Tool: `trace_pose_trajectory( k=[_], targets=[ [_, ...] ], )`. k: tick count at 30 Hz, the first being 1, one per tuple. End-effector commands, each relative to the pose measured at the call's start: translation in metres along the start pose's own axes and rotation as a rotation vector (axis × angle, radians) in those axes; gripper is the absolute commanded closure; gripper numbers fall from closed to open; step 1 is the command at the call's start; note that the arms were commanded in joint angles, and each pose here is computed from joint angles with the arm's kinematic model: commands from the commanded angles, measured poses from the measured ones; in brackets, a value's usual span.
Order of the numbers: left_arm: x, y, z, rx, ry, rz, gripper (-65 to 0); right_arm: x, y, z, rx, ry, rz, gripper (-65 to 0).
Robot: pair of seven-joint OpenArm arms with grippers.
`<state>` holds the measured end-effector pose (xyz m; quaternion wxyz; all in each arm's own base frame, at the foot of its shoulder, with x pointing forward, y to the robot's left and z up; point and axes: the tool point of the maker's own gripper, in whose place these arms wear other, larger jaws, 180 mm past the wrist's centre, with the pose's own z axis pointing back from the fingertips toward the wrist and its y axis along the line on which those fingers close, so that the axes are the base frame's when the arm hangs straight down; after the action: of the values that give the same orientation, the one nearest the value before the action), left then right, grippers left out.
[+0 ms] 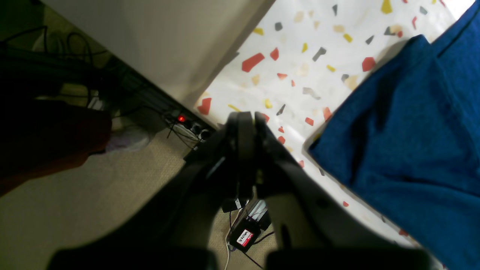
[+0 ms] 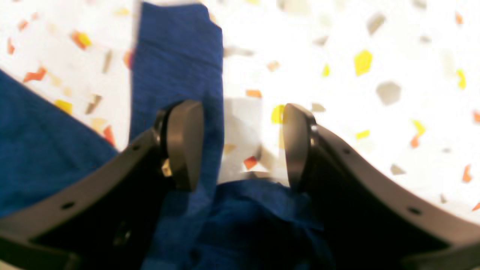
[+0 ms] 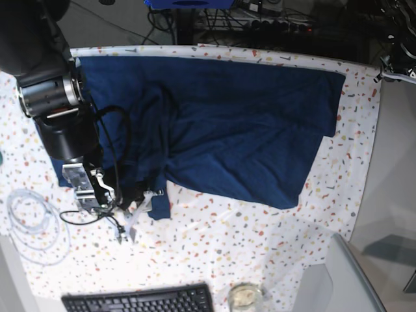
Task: Layout the t-shirt on the table in an organized manner, then fold the t-shirt properly
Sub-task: 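Lower the right gripper back to the shirt's hem area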
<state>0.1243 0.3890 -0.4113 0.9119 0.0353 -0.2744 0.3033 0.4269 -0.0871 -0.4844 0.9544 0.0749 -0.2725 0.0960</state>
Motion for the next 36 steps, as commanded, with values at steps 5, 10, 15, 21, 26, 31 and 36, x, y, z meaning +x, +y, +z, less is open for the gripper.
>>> trace_pose_trajectory(
  k=[5,10,15,21,26,31,36],
  targets=[
    [0.012,0.009,0.008,0.019,-0.033,-0.030,0.0,0.020,0.005,0.002,0.016,-0.049,0.002,-31.8],
    [0.022,0.017,0.012,0.038,-0.048,-0.042,0.0,0.025,0.023,0.002,0.044,-0.063,0.006,-31.4],
    [0.032,0.044,0.026,0.095,-0.092,0.009,0.0,0.043,0.036,0.013,0.066,-0.153,0.028,-32.0],
    [0.031,0.052,0.029,0.112,-0.090,0.011,0.0,0.031,0.037,0.004,0.066,-0.101,0.017,-32.1],
    [0.027,0.052,0.029,0.108,-0.082,0.010,0.0,0.022,0.035,0.001,0.063,-0.074,0.011,-31.4],
    [0.028,0.053,0.030,0.112,-0.083,0.011,0.0,0.020,0.035,0.001,0.064,-0.068,0.009,-24.0],
    [0.030,0.050,0.030,0.092,-0.085,-0.036,0.0,0.024,0.036,0.003,0.068,-0.072,0.008,0.0]
  ],
)
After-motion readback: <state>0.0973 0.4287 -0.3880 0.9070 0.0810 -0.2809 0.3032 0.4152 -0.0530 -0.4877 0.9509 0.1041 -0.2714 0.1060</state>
